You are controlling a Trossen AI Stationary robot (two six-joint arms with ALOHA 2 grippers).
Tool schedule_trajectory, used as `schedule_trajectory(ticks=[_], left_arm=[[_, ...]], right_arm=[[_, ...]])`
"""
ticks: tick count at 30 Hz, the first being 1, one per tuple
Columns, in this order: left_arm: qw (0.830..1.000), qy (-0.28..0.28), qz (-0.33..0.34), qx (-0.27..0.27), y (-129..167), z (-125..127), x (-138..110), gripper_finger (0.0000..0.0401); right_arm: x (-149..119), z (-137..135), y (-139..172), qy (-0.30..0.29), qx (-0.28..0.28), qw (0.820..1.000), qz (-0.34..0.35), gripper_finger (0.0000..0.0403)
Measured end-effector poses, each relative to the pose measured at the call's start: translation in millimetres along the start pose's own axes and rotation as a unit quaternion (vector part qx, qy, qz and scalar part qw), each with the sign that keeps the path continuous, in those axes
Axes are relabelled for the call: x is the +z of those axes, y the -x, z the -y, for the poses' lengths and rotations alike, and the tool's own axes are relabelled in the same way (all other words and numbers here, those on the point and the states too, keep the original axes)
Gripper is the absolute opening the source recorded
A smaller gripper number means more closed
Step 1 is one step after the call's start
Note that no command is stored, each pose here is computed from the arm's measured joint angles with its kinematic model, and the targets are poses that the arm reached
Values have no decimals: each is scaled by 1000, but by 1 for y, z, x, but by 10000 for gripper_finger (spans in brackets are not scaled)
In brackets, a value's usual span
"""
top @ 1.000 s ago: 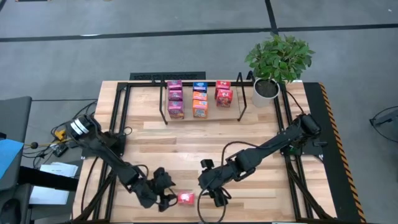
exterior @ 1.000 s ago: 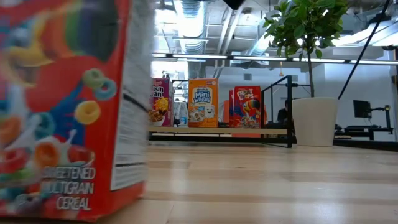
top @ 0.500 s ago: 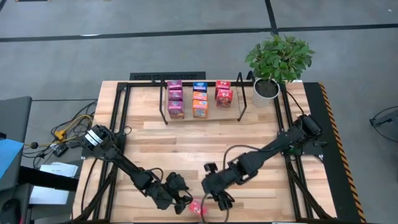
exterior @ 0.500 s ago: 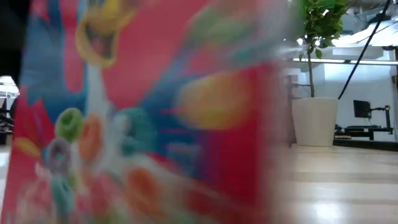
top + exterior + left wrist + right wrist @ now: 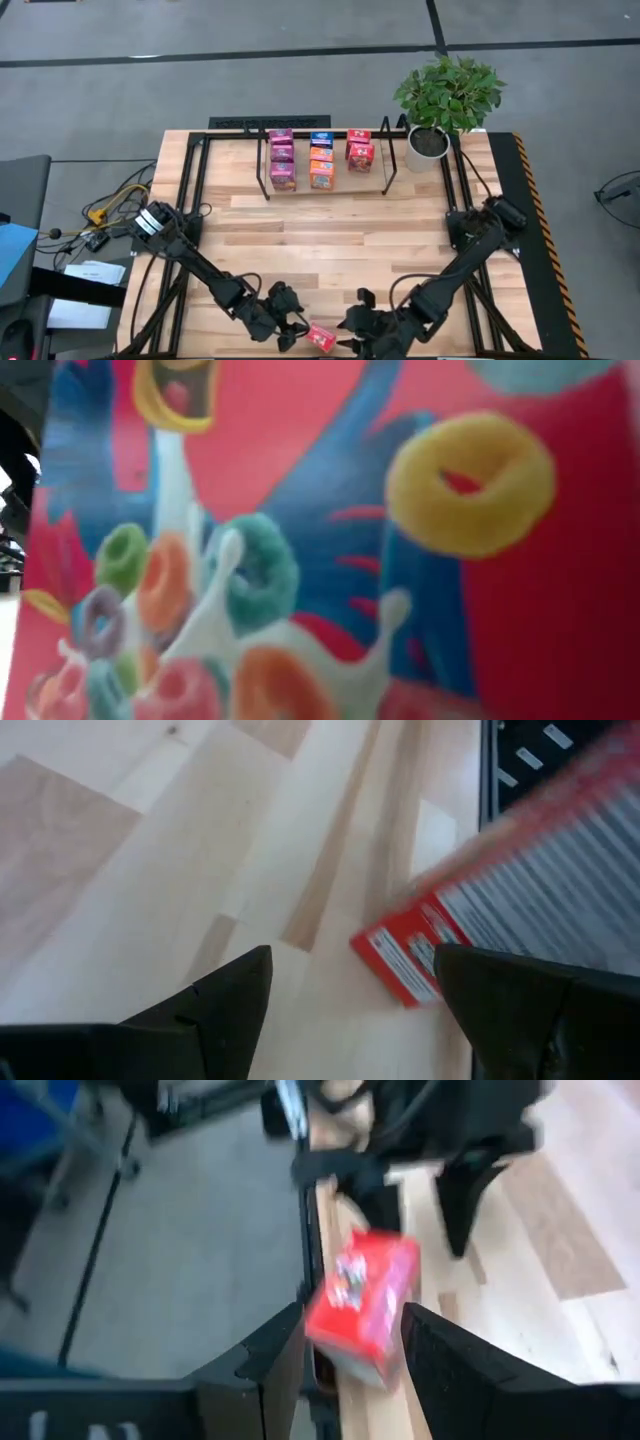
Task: Stack cereal on shelf
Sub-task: Put the red cereal box on the shelf aligned with the other red cereal box
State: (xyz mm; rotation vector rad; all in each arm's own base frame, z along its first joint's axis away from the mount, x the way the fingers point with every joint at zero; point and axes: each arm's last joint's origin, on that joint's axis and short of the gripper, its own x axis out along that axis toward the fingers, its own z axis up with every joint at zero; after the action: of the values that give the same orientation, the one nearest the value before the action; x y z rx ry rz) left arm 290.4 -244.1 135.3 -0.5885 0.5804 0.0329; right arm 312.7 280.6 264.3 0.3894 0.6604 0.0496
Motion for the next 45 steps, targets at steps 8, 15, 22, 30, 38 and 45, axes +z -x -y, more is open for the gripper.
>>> schedule_trajectory(ticks=[8,15,22,30,38,45], left_arm=[[1000,-9,-2,-14,8,9,-12,270],[1000,-14,-3,-17,10,11,-15,270],[1000,-12,7,-12,10,11,-15,270],[998,-24,-38,-41,21,21,-33,270],[997,-37,3,-69,23,29,-28,193],[994,-44,15,-99,20,32,-19,20]], right_arm=[[2,-9,-4,-73,12,996,57,196],[-6,-12,-5,-83,31,996,21,189],[-22,-19,-2,-79,27,997,-2,247],[-45,-19,-19,-97,7,995,-25,263],[-54,-16,-32,-118,-8,992,-34,251],[-56,-14,-34,-124,-16,991,-36,245]])
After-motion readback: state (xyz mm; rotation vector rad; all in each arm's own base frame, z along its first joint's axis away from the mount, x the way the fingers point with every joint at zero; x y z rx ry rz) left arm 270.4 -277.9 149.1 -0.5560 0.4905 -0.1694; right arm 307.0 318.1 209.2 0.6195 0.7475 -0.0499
